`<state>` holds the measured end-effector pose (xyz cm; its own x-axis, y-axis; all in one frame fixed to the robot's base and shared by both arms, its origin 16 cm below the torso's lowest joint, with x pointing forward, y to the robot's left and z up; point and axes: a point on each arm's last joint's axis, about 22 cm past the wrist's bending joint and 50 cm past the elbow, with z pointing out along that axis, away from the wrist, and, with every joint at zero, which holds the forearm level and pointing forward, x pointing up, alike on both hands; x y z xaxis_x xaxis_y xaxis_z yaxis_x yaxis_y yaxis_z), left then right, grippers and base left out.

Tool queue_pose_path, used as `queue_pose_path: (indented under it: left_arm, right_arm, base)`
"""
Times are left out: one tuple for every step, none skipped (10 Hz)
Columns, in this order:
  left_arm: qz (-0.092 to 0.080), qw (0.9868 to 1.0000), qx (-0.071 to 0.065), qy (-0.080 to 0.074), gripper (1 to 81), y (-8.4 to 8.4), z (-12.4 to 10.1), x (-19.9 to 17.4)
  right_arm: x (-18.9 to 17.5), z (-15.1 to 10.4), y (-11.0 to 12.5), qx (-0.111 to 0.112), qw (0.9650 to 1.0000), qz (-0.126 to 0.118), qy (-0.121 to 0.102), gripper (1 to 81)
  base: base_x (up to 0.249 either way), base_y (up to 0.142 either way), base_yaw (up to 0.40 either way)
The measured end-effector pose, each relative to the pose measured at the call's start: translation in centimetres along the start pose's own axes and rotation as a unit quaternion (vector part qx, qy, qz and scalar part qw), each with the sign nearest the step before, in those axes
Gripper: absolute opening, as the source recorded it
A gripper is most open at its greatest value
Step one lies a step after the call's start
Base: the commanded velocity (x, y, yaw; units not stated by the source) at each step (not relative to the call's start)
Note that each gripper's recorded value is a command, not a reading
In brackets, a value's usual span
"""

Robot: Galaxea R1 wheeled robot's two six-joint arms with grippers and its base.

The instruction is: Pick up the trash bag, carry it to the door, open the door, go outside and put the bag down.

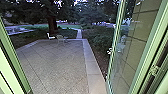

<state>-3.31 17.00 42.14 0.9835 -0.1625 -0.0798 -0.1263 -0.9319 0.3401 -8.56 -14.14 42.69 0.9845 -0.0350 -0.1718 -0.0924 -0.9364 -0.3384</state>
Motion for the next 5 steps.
queue_pose_path:
  left_arm:
    - [0.000, 1.0000, 0.000, 0.000, 1.0, 0.0, 0.0, 0.0]
    - [0.000, 1.0000, 0.000, 0.000, 1.0, 0.0, 0.0, 0.0]
    - [0.000, 1.0000, -0.002, 0.001, 1.0, 0.3, 0.1, 0.3]
    - [0.000, 1.0000, 0.001, 0.000, 1.0, -0.1, 0.0, 0.0]
    - [0.000, 1.0000, -0.003, -0.002, 1.0, 0.5, 0.1, -0.1]
  right_arm:
    - [0.0, 0.0, 0.1, -0.001, 1.0000, 0.000, 0.000, 81.1]
    - [0.0, 0.0, 0.2, -0.001, 1.0000, -0.001, 0.000, 81.1]
    - [0.1, 0.0, 0.0, -0.001, 1.0000, 0.000, 0.000, 81.1]
    - [0.0, 0.1, -0.3, 0.001, 1.0000, 0.003, 0.001, 81.1]
    - [0.1, -0.2, 1.0, -0.008, 1.0000, 0.001, 0.003, 81.1]
  base:
    - [0.096, 0.000, 0.000]
    - [0.102, 0.000, 0.000]
    - [0.113, 0.000, 0.000]
    - [0.117, 0.000, 0.000]
    - [0.117, 0.000, 0.000]
